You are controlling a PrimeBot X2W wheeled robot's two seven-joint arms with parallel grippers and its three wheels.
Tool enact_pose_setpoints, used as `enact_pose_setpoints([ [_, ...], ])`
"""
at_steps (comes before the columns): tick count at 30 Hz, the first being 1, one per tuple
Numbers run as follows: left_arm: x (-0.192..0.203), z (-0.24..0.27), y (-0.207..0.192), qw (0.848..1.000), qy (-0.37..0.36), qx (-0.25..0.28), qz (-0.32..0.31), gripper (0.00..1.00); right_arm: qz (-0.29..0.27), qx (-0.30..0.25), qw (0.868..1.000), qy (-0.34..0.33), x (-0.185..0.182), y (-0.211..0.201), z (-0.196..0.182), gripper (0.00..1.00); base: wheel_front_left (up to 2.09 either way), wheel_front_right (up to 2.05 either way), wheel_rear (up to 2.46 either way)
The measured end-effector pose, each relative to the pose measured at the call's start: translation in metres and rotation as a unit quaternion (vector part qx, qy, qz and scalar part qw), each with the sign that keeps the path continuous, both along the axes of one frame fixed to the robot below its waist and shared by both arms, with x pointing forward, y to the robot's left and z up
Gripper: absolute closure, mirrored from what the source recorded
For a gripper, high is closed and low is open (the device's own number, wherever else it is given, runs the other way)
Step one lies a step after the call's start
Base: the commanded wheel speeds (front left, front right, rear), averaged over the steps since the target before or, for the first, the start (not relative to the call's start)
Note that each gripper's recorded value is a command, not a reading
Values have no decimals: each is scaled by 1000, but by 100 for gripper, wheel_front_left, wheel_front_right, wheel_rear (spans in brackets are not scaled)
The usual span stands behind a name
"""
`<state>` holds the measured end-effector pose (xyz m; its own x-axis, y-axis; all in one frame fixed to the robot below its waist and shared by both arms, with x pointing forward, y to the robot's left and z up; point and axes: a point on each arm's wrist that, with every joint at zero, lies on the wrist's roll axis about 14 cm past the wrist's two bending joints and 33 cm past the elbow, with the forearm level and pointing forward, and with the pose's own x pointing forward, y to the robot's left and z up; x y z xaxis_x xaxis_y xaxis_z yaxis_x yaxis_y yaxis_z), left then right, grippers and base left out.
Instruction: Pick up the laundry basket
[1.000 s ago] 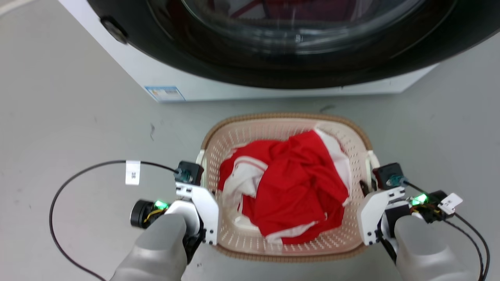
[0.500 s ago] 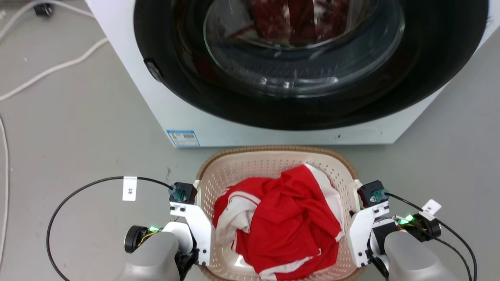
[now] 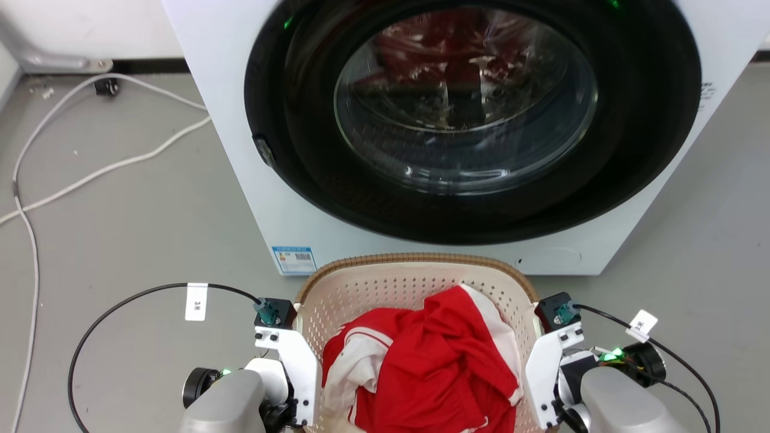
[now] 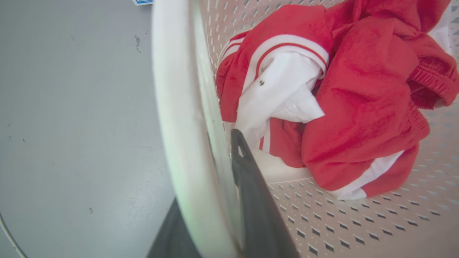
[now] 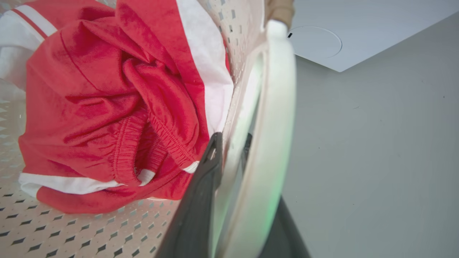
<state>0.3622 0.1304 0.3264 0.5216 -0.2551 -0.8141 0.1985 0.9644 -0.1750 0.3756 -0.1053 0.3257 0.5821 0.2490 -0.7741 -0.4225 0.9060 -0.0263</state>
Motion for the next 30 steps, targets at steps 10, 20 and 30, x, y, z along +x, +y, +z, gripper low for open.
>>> enact_pose_setpoints([
  [10, -11, 11, 4, 1000, 0, 9, -6, 100, -4, 6, 1000, 13, -20, 3, 8, 100, 0, 0, 0],
  [20, -19, 14, 4, 1000, 7, 10, -7, 100, -7, 10, 1000, 11, -24, 4, 15, 100, 0, 0, 0],
  [30, -21, 18, 7, 1000, 6, 15, -10, 100, -10, 14, 1000, 16, -30, 4, 16, 100, 0, 0, 0],
])
